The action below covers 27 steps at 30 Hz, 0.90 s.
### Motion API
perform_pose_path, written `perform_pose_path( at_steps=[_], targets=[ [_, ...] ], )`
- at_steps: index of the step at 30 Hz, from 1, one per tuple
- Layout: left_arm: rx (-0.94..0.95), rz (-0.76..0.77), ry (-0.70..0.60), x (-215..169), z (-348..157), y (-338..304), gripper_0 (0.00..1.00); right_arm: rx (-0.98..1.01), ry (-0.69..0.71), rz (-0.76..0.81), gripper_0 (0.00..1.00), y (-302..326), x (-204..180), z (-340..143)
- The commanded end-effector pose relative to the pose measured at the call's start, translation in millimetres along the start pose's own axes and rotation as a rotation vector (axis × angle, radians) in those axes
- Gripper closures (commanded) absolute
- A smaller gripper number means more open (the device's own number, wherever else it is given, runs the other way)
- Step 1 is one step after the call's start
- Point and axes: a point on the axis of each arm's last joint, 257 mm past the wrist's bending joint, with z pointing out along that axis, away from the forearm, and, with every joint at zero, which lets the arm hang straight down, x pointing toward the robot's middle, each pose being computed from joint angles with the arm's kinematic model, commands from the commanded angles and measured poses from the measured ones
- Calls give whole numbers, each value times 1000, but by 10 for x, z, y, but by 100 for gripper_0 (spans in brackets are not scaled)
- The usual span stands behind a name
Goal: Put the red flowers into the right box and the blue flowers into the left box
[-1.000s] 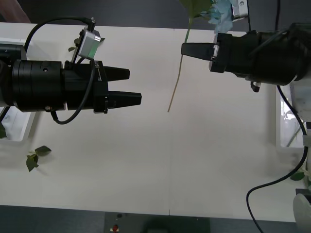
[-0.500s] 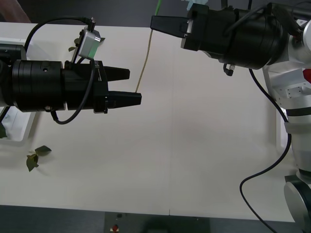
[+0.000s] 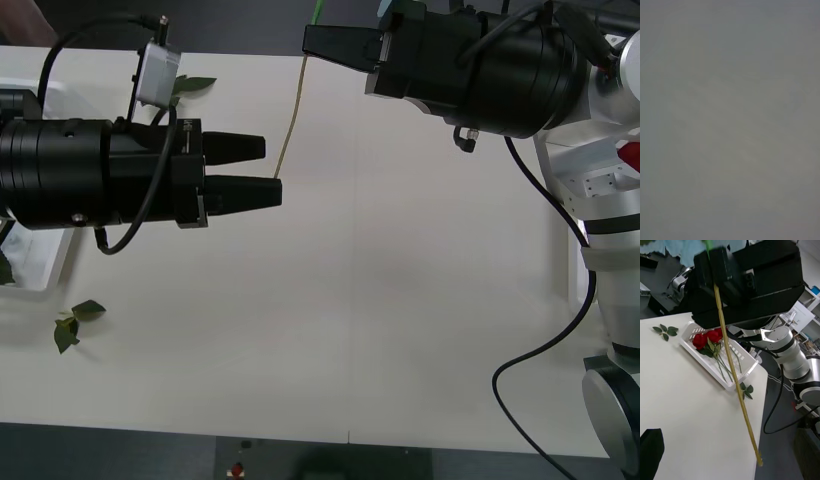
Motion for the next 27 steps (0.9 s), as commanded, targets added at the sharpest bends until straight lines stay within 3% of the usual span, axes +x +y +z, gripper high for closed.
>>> perform_pose_path(
  at_steps=[1, 12, 13, 14, 16, 17, 18, 20, 27],
  targets=[
    [-1, -9, 18, -280, 0, -40, 0, -31, -12, -4, 100, 154, -114, 66],
    [-28, -35, 81, -296, 256, -17, 0, -31, -12, -4, 100, 154, -114, 66],
    [-26, -37, 88, -271, 269, -22, 10, -31, -12, -4, 100, 154, -114, 66],
    [-25, -36, 98, -242, 291, -28, 29, -31, -12, -4, 100, 154, -114, 66],
    [-25, -42, 96, -232, 319, -30, 53, -31, -12, -4, 100, 154, -114, 66],
    [-22, -47, 96, -227, 333, -38, 76, -31, -12, -4, 100, 154, -114, 66],
    [-22, -50, 96, -223, 339, -36, 80, -31, -12, -4, 100, 154, -114, 66],
    [-17, -58, 104, -198, 362, -52, 99, -31, -12, -4, 100, 154, -114, 66],
    [-15, -73, 106, -193, 369, -60, 100, -31, -12, -4, 100, 154, -114, 66]
  ],
)
